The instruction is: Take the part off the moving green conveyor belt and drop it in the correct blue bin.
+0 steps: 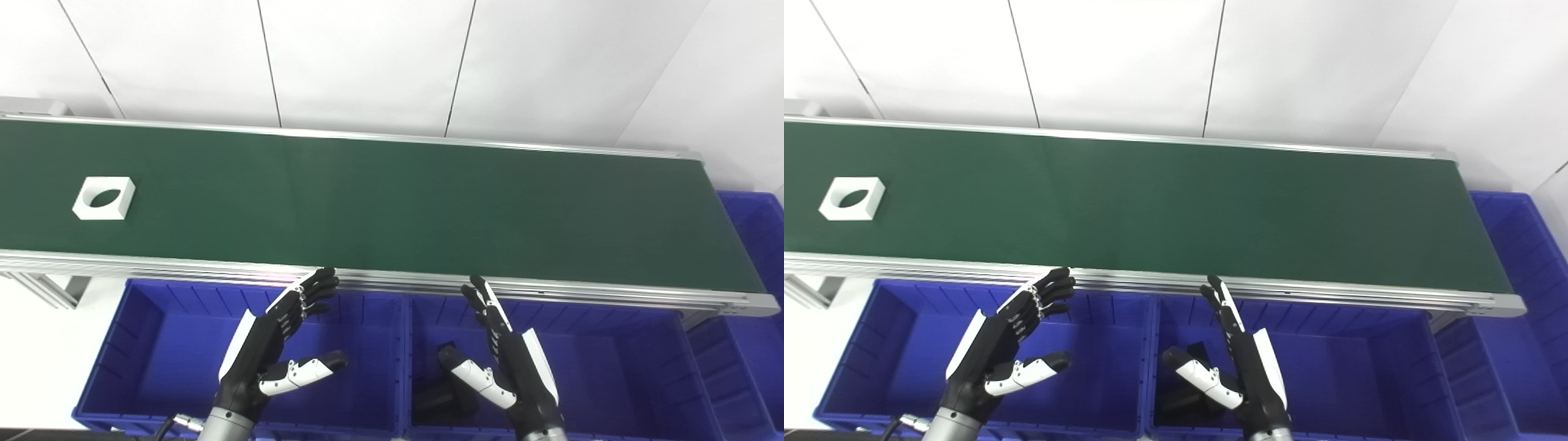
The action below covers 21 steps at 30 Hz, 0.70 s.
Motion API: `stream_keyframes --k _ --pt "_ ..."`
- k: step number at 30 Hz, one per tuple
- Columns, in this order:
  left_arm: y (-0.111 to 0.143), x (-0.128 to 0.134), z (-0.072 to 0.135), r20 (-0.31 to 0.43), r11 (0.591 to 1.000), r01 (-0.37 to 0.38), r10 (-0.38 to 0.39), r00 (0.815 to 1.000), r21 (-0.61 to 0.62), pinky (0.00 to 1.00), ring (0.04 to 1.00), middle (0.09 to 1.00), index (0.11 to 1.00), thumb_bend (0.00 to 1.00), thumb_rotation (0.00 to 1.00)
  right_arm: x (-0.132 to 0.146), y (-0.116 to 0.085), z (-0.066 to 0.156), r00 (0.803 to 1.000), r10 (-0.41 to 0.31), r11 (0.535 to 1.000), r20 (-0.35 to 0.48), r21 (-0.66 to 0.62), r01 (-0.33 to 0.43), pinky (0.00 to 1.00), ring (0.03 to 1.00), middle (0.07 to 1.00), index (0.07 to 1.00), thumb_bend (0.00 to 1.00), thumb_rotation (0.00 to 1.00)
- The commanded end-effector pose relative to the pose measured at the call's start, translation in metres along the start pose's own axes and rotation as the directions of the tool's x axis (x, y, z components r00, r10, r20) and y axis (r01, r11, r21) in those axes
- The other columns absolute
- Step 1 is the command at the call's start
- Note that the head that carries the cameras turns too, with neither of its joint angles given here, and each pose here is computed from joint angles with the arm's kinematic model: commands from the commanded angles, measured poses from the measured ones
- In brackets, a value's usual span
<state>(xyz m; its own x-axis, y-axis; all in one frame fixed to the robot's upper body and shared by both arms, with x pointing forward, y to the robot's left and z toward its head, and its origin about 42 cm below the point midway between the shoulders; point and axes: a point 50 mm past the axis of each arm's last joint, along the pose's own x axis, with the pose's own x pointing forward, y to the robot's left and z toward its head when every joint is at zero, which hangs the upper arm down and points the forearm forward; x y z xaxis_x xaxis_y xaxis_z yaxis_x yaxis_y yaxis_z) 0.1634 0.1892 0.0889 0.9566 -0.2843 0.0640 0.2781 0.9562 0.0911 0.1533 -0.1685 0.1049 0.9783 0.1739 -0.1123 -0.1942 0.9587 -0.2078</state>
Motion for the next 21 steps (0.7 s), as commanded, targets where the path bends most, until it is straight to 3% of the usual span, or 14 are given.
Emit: stream_keyframes --k 1,12,21 --pt "-0.0001 0.0048 0.0061 0.035 1.000 0.002 -0.002 0.999 -0.002 0.78 0.829 0.840 0.839 0.75 0.46 0.0013 -0.0015 0.0131 0.999 -0.008 1.000 0.046 -0.002 0.009 0.96 0.963 0.942 0.992 0.78 0.69" --pt "-0.0002 0.0045 0.0070 0.025 1.000 -0.009 0.009 1.000 -0.003 0.77 0.821 0.835 0.836 0.75 0.44 0.0026 0.0011 0.0154 0.997 -0.035 0.999 0.064 -0.009 0.036 0.94 0.937 0.914 0.965 0.77 0.61" --pt "0.0012 0.0044 0.0067 0.019 1.000 -0.007 0.007 1.000 0.011 0.77 0.827 0.842 0.838 0.74 0.45 0.0050 0.0021 0.0158 0.996 -0.029 0.997 0.087 -0.066 0.035 0.92 0.924 0.933 0.955 0.83 0.52"
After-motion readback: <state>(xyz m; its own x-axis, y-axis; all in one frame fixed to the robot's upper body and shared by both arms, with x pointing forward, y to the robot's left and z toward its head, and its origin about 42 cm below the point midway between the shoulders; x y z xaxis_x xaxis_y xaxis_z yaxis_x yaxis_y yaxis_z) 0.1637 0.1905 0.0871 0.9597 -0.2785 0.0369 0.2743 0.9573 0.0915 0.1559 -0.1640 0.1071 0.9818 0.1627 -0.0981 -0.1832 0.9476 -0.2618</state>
